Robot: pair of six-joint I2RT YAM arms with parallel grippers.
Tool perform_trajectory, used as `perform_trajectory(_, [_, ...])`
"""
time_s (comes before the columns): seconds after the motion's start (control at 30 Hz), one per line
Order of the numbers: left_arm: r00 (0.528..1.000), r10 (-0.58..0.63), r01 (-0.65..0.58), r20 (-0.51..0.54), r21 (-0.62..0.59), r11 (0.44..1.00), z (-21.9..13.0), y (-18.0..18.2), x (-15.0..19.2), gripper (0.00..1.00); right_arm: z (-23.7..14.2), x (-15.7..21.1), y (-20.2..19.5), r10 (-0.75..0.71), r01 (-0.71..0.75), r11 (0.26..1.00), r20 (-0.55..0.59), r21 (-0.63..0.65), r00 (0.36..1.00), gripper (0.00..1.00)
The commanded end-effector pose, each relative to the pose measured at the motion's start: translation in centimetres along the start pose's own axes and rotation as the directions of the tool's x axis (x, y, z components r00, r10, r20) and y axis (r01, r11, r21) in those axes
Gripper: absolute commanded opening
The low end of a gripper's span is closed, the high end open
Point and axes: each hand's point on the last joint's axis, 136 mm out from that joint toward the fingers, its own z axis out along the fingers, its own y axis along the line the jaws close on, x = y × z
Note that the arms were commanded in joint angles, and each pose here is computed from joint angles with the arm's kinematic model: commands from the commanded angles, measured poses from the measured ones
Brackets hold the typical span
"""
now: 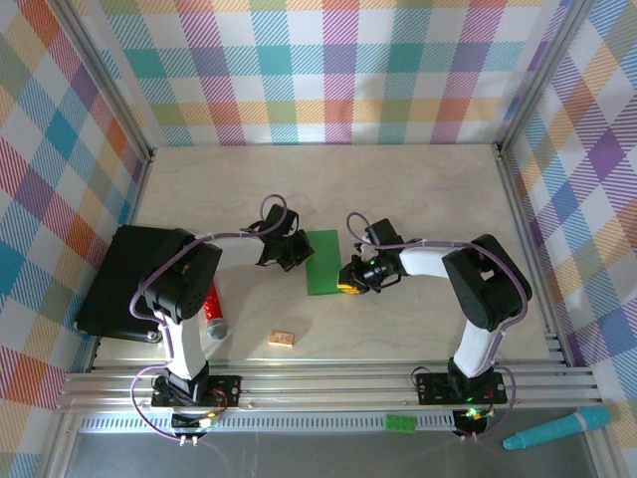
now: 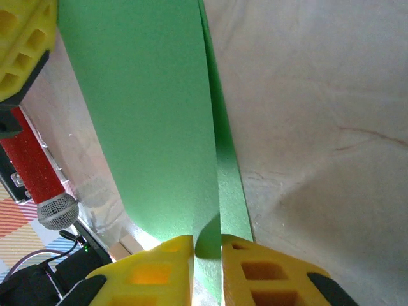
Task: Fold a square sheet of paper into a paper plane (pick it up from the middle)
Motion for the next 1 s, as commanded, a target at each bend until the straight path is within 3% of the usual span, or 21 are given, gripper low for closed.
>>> perform_trajectory(0.0, [0.997,-0.058,0.047,-0.049,-0.189,0.981,0.6,5.5,2.0,0.04,0.1,0.2,0.1,0.014,-0.014,1.0,0.001,-0.007,1.0,0.18])
perform_trajectory(0.37, [0.998,0.061,-0.061,0.002,-0.041,0.997,-1.8,-0.6,-0.5,0.06,-0.7,1.0,-1.2,0.058,-0.058,0.996,0.009,0.061,0.998,0.08])
perform_trajectory(0.97, [0.994,0.025,-0.036,-0.108,-0.098,0.995,1.4,2.3,1.8,0.05,-1.6,0.4,2.8,0.059,-0.06,0.997,-0.016,-0.039,0.998,0.05])
